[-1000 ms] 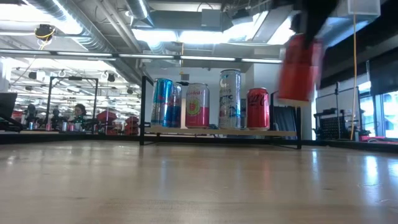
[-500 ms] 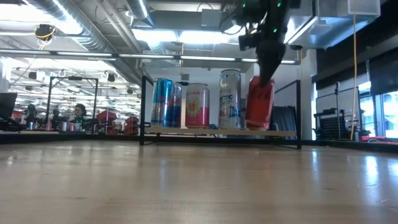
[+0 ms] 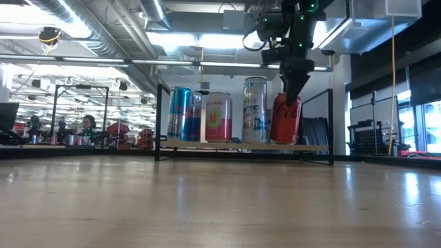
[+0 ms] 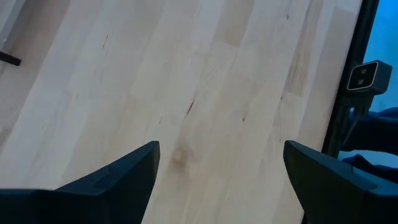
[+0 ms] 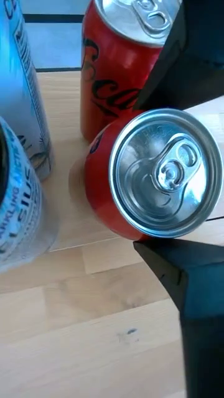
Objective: Place canned beverage on shelf
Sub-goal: Put the red soda can on the shelf aligned with the other red soda can
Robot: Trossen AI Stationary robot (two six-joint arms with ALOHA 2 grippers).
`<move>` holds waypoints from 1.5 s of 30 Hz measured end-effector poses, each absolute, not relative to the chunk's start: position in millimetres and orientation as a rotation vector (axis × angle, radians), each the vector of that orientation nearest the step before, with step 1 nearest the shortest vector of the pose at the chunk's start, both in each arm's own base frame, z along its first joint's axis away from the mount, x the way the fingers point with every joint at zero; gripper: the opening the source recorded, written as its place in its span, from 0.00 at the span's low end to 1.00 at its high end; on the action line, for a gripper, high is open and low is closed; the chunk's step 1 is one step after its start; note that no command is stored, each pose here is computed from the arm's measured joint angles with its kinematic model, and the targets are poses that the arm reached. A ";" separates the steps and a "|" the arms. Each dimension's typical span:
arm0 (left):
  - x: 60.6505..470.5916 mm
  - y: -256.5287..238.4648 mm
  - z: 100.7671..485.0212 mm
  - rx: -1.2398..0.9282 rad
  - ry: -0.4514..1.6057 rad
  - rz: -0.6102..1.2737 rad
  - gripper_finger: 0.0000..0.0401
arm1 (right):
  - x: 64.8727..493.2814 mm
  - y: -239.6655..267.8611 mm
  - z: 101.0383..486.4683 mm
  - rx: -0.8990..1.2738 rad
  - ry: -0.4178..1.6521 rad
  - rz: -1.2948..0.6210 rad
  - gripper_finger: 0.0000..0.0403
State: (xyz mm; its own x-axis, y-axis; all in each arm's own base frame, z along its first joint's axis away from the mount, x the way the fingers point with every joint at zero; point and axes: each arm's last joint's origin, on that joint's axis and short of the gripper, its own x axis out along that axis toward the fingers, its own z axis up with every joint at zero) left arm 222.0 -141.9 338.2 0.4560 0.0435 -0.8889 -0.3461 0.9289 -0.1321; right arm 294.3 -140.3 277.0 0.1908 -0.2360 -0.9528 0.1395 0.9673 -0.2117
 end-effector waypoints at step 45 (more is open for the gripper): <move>223.7 -145.2 339.4 -0.347 1.069 0.206 0.82 | 293.4 -140.4 278.0 -0.189 1.388 -0.214 0.92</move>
